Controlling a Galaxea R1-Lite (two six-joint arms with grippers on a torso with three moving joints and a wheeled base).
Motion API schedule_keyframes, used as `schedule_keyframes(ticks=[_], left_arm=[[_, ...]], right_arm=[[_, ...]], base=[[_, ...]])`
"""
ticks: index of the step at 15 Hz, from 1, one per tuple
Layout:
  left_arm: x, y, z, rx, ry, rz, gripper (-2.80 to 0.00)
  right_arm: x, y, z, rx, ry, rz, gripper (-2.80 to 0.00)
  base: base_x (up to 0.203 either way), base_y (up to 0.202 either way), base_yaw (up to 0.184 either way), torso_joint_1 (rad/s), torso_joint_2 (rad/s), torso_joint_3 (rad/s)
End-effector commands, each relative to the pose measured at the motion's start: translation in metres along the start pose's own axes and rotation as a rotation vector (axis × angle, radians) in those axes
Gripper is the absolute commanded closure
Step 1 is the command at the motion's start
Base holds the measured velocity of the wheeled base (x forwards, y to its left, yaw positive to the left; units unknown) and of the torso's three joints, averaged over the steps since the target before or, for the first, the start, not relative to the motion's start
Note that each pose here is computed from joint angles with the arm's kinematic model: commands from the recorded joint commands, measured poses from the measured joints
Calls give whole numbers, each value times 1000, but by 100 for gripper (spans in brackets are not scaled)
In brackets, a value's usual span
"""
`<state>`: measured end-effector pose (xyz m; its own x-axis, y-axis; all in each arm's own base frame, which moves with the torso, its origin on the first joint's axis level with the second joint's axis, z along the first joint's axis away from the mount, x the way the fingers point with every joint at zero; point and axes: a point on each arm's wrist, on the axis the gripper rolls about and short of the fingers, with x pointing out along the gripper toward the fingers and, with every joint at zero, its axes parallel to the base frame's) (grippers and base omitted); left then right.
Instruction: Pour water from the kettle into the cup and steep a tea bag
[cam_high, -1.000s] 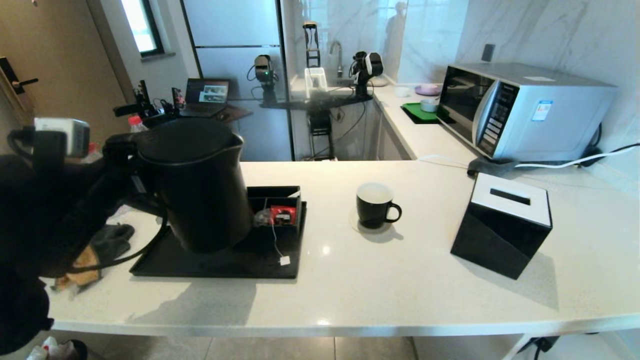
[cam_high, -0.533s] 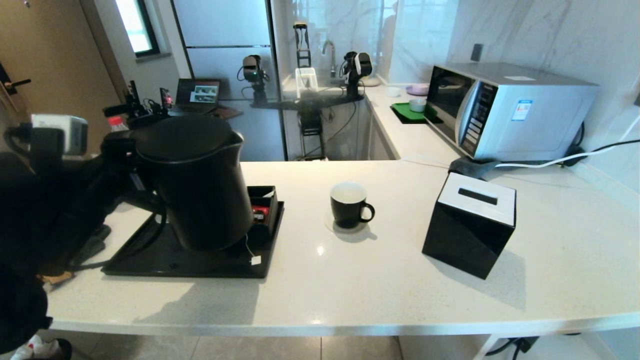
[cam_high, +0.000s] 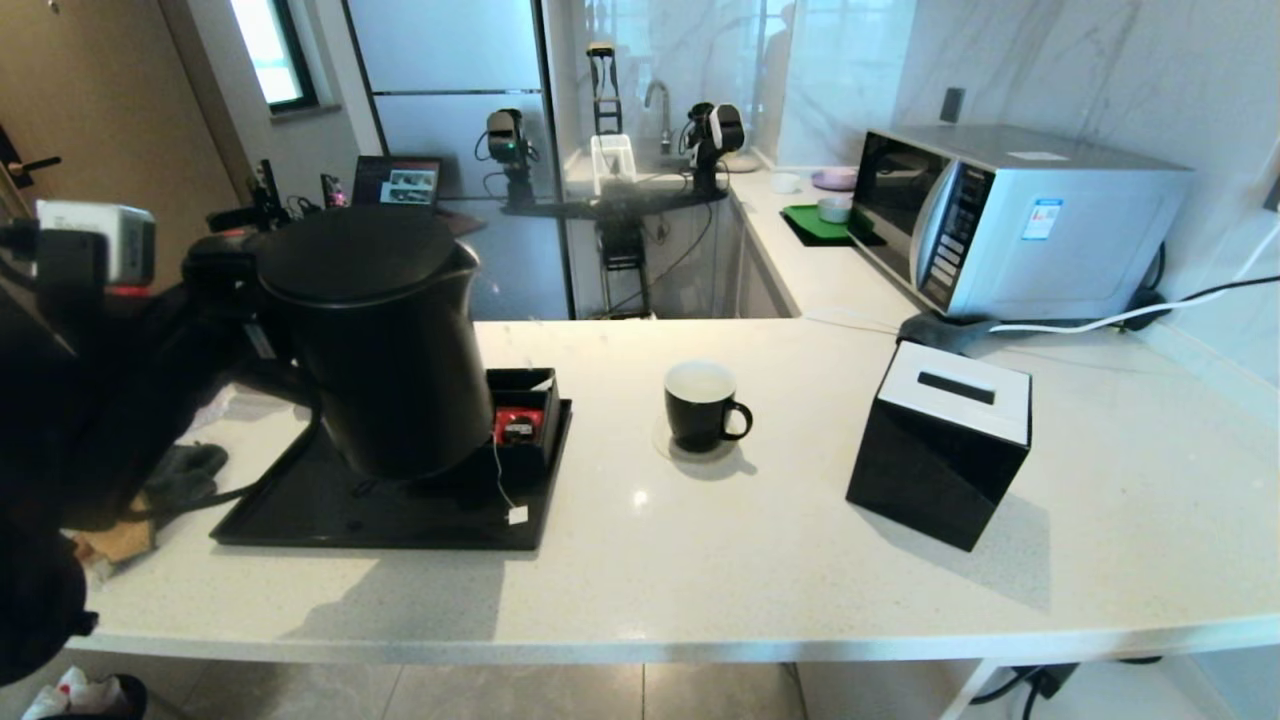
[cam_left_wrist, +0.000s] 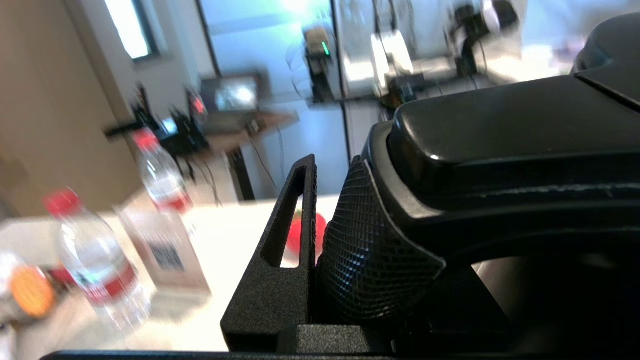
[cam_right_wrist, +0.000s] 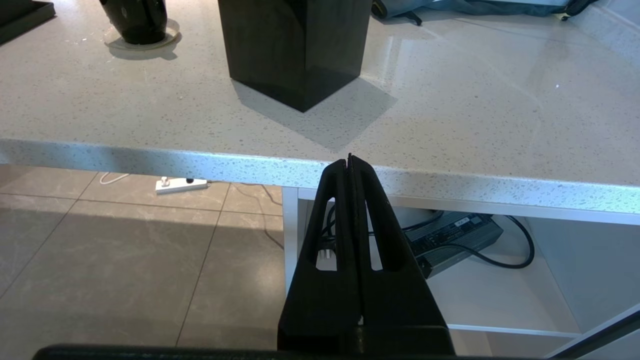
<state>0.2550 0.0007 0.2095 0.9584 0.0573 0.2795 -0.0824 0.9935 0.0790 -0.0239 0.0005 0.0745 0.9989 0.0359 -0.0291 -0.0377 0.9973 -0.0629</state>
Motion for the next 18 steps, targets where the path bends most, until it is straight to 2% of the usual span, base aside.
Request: schedule_keyframes(ticks=[1,6,11,18], left_arm=[[6,-3,5,1,-10,-13,0],[21,-25,17,2,31,-81,0],[40,-45,12,-6,80,-137,0],[87,-88,-1,5,166,-120,0]], right_arm=[[0,0,0,-1,1,2,0],[0,0,0,-1,1,1,0],[0,0,0,-1,1,1,0],[0,0,0,-1,1,2,0]], base=[[0,0,0,0,0,0],[0,0,0,0,0,0],[0,0,0,0,0,0],[0,0,0,0,0,0]])
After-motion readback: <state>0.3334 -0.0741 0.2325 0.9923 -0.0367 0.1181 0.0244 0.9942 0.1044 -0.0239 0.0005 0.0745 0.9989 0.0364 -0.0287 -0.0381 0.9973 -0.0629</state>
